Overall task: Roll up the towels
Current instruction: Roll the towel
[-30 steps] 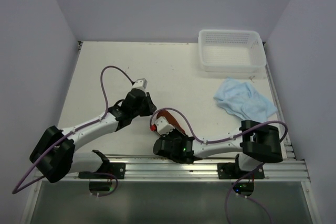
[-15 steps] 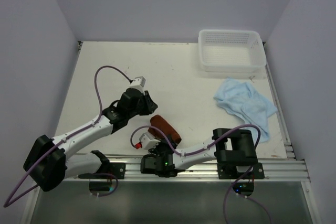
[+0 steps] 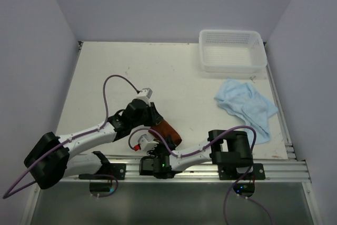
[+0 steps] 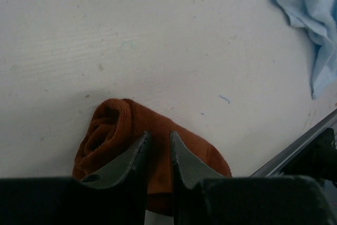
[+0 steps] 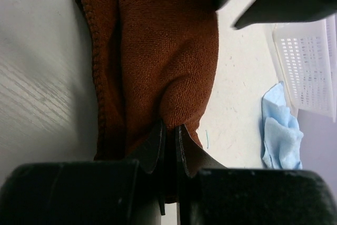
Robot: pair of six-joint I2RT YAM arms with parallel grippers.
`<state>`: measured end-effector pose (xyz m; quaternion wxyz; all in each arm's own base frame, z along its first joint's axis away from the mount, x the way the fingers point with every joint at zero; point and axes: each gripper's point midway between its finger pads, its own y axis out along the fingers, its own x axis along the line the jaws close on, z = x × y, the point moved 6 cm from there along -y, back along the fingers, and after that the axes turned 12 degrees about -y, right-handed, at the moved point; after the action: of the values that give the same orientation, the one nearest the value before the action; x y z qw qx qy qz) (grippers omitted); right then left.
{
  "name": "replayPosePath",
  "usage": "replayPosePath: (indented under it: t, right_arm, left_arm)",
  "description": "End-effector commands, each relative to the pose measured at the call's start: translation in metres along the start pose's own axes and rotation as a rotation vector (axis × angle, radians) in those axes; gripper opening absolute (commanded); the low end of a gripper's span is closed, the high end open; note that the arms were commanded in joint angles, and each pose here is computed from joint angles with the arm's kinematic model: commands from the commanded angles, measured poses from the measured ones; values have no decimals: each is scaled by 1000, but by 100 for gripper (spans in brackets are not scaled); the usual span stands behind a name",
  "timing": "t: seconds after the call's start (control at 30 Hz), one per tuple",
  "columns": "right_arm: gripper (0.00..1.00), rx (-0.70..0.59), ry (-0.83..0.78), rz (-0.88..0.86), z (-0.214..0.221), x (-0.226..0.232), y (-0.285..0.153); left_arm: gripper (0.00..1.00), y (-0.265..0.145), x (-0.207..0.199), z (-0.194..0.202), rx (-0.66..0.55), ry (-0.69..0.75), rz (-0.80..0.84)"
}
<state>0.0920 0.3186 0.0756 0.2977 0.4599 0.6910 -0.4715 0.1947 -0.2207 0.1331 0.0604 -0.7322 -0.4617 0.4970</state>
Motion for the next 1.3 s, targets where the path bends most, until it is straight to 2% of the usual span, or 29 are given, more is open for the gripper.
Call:
replayPosePath:
  t: [0.0,0.3,0.4,0.47,0.57,0.83,0.9,1.07,1.2,1.27]
  right_arm:
    - [0,-11,58,-25,-7,1,-5]
    - [0,-34,147,-47,-14,-6,-8]
    - [10,-44,185,-36,-17,-15,-8]
    - [22,-51,192,-23,-20,-21,-10]
    - [32,-66,227,4,-25,-33,-13]
    - [44,-115,364,-45,-35,-56,-25]
    - [49,-126,414,-74,-35,-60,-28]
    - [51,-185,643,-291,-37,-78,-38]
    - [54,-136,824,-450,-19,-92,-17]
    - [62,-99,932,-482,-6,-102,-2]
  left_arm:
    - [24,5,16,15,14,-22,-20]
    - [23,16,53,41,67,-46,-119]
    - [22,18,61,46,75,-56,-143]
    - [22,17,67,50,76,-58,-156]
    - [22,16,75,54,74,-64,-178]
    - [20,15,80,57,68,-82,-184]
    - [20,15,80,57,67,-82,-182]
    - [19,13,82,58,62,-92,-185]
    - [18,9,83,58,51,-102,-185]
    - [18,8,84,58,45,-110,-185]
